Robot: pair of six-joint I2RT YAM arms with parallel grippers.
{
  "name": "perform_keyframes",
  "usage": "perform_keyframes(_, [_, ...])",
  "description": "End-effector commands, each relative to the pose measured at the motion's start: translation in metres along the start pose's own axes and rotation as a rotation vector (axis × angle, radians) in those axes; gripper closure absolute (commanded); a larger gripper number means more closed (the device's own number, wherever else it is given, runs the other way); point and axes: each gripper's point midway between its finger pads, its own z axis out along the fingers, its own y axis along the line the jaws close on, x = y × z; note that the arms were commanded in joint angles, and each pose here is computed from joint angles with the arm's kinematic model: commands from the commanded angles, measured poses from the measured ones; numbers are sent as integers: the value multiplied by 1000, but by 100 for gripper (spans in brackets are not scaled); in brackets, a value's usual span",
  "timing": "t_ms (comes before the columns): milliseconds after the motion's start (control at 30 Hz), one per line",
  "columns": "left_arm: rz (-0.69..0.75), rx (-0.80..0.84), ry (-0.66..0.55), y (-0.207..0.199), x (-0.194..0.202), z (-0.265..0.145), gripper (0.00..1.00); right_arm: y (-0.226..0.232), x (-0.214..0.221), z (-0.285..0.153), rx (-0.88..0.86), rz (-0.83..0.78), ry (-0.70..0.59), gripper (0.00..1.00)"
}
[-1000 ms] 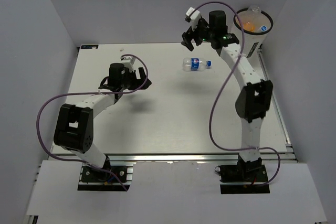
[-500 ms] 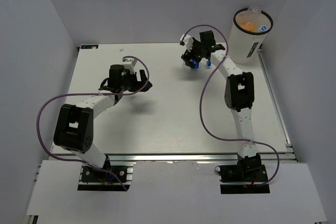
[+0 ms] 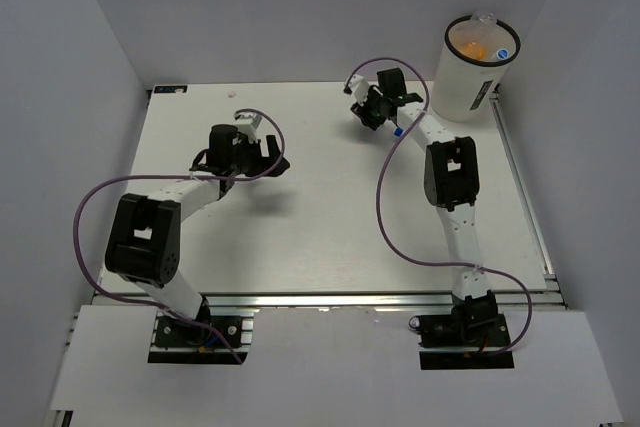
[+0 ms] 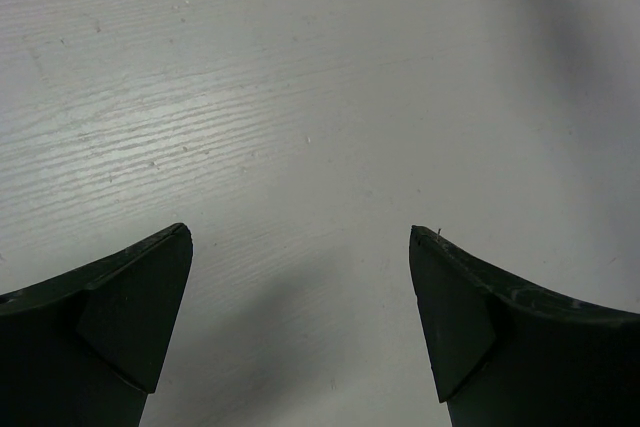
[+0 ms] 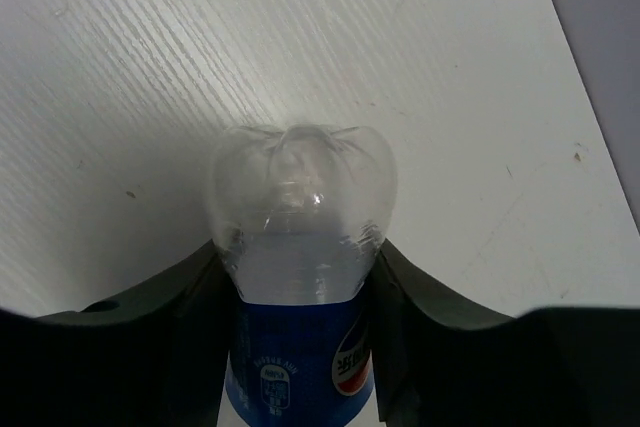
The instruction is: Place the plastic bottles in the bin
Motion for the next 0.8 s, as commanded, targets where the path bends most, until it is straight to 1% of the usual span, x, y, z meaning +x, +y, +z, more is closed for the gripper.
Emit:
perform_keyframes(0, [5,1,-8,1,-7,3,2,-46,-59,-52,164,-5,-115,63])
perform_keyframes(33, [3,1,-6,2,-6,3,2,-51,-72,-63,184,23,-148,64])
perform_keyframes(67, [2,0,-7,3,-7,4,2,-62,-99,-92,211,22,-214,64])
perform_keyframes(100, [-2,1,-2,2,-5,5,2,-66,-116,-109,225,24,-260,63])
perform_keyframes(133, [-2,1,-5,3,-6,5,2,-67,-125,-119,233,50,-309,63])
perform_keyframes(167, [-5,5,-2,2,-5,5,2,-78,-150,-158,258,49,-397,64])
perform_keyframes(200, [-6,0,-1,4,-5,7,2,-83,-161,-177,271,68,-443,67])
perform_keyframes(233, [-9,-5,5,5,-3,7,2,-87,-167,-192,276,96,-482,67])
perform_keyframes(267, [-9,-9,8,5,-2,7,2,-106,-182,-231,324,177,-572,67])
perform_keyframes(300, [-9,-11,4,6,-3,6,2,-116,-185,-250,352,224,-609,65])
perform_keyframes(333, [-10,-11,5,6,-2,6,2,-127,-192,-280,402,262,-666,65])
perform_keyframes(367, [-12,-10,7,6,-1,5,2,-153,-184,-306,478,357,-724,66])
perform_keyframes(400, [-8,-8,0,4,-3,4,2,-164,-179,-321,520,400,-751,68])
perform_keyframes(433, [-6,-9,-3,4,-4,3,2,-175,-171,-337,568,441,-769,68])
perform_keyframes(467, [-7,-11,-1,5,-3,3,2,-199,-153,-359,662,516,-791,68])
perform_keyframes(533, [-3,-15,-4,4,-4,1,2,-219,-135,-374,757,588,-798,69])
perform_keyframes(567, [-5,-19,-4,5,-2,0,2,-240,-114,-395,828,624,-809,69])
perform_keyframes(600, [-6,-22,-8,5,-4,-1,2,-254,-94,-400,875,654,-795,68])
perform_keyframes(633, [-5,-25,-10,5,-4,-2,2,-264,-94,-411,902,660,-812,67])
perform_keyframes(667, [-8,-28,-5,5,-2,-2,2,-270,-86,-411,909,690,-800,68])
perform_keyframes(700, [-7,-39,-6,7,-3,-2,2,-281,-69,-406,954,724,-773,68])
perform_keyframes(767, [-9,-47,-4,8,-3,-3,2,-295,-58,-414,1007,725,-769,68])
